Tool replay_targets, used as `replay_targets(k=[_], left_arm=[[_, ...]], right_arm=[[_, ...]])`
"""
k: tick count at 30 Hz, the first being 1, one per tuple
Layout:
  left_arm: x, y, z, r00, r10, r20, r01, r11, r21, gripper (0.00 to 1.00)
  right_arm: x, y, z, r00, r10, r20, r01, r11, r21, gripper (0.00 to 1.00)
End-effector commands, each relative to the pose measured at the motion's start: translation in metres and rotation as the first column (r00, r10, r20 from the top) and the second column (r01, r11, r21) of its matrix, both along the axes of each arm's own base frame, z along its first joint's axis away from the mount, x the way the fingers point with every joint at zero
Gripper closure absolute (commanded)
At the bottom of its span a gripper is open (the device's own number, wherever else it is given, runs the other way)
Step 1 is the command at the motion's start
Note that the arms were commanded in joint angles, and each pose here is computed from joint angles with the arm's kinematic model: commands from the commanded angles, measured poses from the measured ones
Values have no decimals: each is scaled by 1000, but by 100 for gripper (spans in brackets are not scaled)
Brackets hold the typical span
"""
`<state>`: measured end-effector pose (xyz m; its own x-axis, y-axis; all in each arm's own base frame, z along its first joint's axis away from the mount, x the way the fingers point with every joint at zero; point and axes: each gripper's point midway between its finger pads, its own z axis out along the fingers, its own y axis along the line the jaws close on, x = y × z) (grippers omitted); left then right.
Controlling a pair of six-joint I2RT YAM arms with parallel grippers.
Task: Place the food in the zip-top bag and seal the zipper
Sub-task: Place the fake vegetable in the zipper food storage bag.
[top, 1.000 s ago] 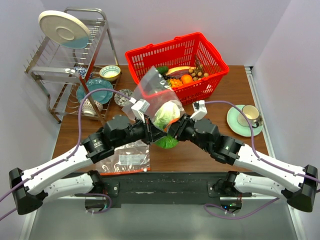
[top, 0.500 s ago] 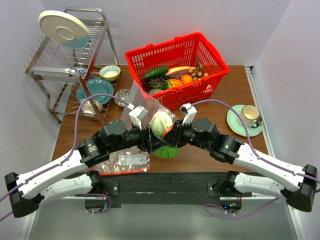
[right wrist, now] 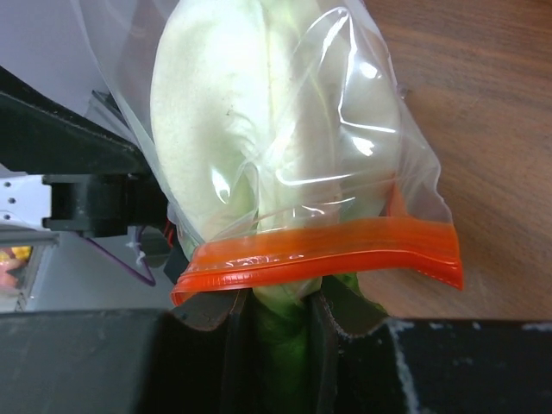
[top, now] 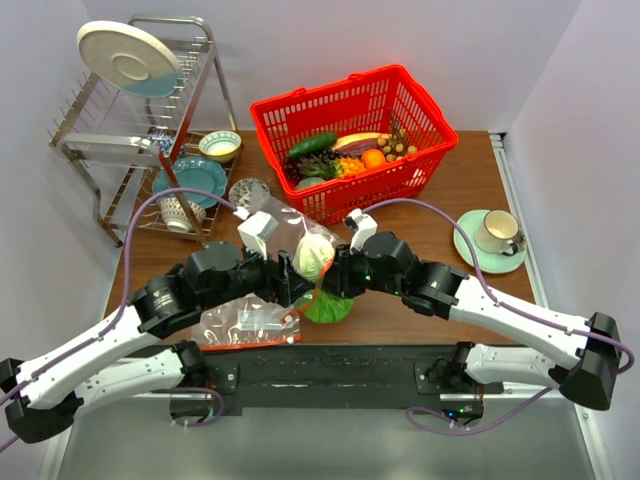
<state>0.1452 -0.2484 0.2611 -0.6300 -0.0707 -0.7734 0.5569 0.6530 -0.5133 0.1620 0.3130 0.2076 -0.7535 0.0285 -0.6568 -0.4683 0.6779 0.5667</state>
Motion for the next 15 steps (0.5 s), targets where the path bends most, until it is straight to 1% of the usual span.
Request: replay_targets(k=[1, 3, 4, 6, 7, 8, 10, 12, 13, 14, 15], left_arm=[[6, 23, -5, 997, 45, 65, -50, 995, 87, 19], [5, 27, -9, 996, 27, 89, -37, 993, 114, 17], [5, 28, -16, 996, 22, 86, -33, 991, 133, 17], [5, 30, -18, 994, 9, 107, -24, 989, 146, 17], [4, 29, -20, 994, -1, 112, -16, 989, 149, 17], [4, 30, -18, 991, -9, 132, -11, 989, 146, 17], [4, 29, -13, 987, -23, 162, 1, 991, 134, 17], [5, 30, -7, 978, -39, 203, 10, 990, 140, 17], [5, 30, -4, 974, -48, 219, 17, 990, 142, 15], [7, 31, -4, 969, -56, 240, 16, 987, 162, 15], [13, 37, -1, 965, -29, 262, -19, 984, 178, 15]], right_arm=[[14, 4, 41, 990, -134, -40, 137, 984, 115, 100], [18, -4, 41, 972, -212, -99, 222, 969, 112, 100], [20, -5, 43, 950, -265, -162, 287, 949, 132, 100], [24, -14, 48, 912, -349, -214, 380, 917, 122, 100], [25, -16, 49, 878, -394, -272, 438, 890, 125, 100], [29, -28, 47, 837, -466, -287, 507, 858, 84, 100], [31, -38, 44, 759, -549, -351, 602, 796, 56, 100], [32, -50, 38, 714, -600, -360, 650, 760, 22, 100], [31, -53, 41, 682, -614, -397, 682, 731, 40, 100], [30, -54, 35, 667, -621, -412, 693, 720, 37, 100], [29, -55, 35, 659, -617, -430, 701, 712, 52, 100]])
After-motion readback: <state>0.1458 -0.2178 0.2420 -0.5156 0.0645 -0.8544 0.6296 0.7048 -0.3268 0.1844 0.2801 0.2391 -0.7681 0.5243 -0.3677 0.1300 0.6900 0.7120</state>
